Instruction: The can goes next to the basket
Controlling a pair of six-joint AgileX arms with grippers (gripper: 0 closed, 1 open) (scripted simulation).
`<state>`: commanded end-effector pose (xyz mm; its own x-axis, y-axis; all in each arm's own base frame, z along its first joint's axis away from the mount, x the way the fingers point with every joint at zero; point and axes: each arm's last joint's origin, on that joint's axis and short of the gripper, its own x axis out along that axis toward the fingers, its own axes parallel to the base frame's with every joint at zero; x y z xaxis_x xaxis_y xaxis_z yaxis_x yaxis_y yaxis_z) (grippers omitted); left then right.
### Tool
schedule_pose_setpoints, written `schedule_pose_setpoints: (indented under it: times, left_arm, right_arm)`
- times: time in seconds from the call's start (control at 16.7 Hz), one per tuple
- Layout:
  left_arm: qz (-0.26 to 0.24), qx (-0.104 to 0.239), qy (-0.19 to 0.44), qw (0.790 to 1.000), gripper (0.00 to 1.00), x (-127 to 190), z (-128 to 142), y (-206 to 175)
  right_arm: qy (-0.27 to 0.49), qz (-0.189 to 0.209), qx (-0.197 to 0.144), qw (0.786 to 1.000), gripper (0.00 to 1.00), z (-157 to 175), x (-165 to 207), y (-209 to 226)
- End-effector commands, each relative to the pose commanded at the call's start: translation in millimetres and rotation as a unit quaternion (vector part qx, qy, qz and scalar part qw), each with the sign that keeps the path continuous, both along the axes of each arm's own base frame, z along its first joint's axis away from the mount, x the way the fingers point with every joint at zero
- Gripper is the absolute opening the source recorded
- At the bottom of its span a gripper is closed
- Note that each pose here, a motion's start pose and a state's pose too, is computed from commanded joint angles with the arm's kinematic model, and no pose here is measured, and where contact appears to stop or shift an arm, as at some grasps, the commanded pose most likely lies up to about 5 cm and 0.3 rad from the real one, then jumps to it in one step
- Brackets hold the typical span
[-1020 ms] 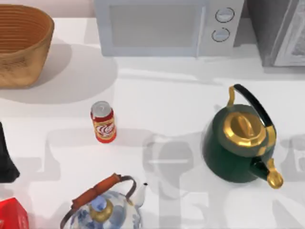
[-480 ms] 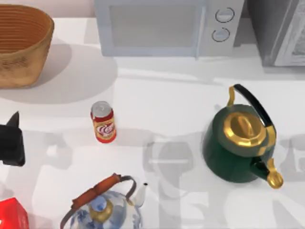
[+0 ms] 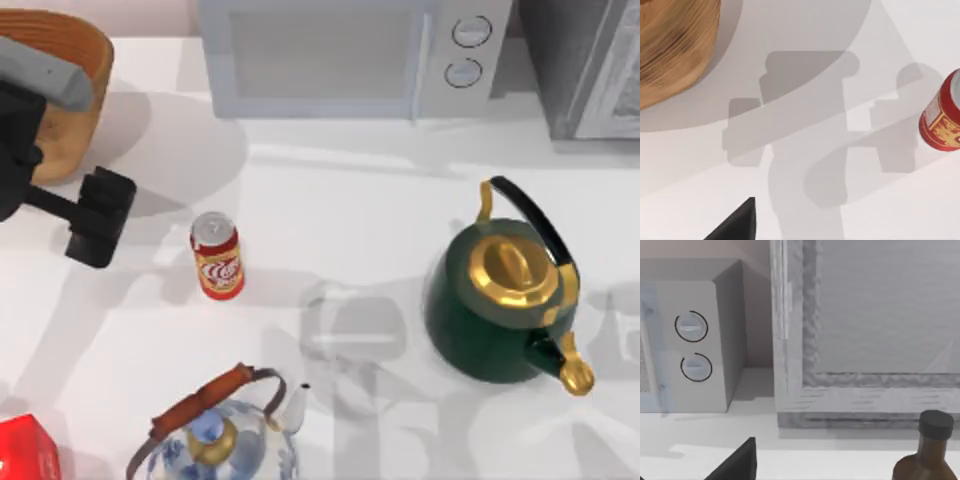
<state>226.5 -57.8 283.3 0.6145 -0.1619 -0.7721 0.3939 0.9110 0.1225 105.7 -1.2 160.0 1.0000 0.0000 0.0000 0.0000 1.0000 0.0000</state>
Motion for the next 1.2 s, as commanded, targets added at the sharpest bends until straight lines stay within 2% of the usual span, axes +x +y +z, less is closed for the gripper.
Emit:
schedule_pose_setpoints:
  times: [0.24, 0.6, 0.9, 1.2]
  left_arm:
    - [-0.058, 0.05, 0.114, 0.991, 1.0, 56.0, -2.9, -35.3]
    - [-0.13, 0.112, 0.244, 0.955, 1.0, 115.9, -35.7, -88.2]
    - [-0.162, 0.139, 0.299, 0.93, 1.0, 136.9, -60.2, -113.7]
    - [-0.166, 0.142, 0.305, 0.927, 1.0, 139.1, -63.5, -116.8]
  right_arm:
    - [0.0, 0.0, 0.0, 1.0, 1.0, 0.0, 0.0, 0.0]
    - [0.0, 0.0, 0.0, 1.0, 1.0, 0.0, 0.0, 0.0]
    - [0.0, 0.0, 0.0, 1.0, 1.0, 0.0, 0.0, 0.0]
    - [0.0, 0.0, 0.0, 1.0, 1.0, 0.0, 0.0, 0.0]
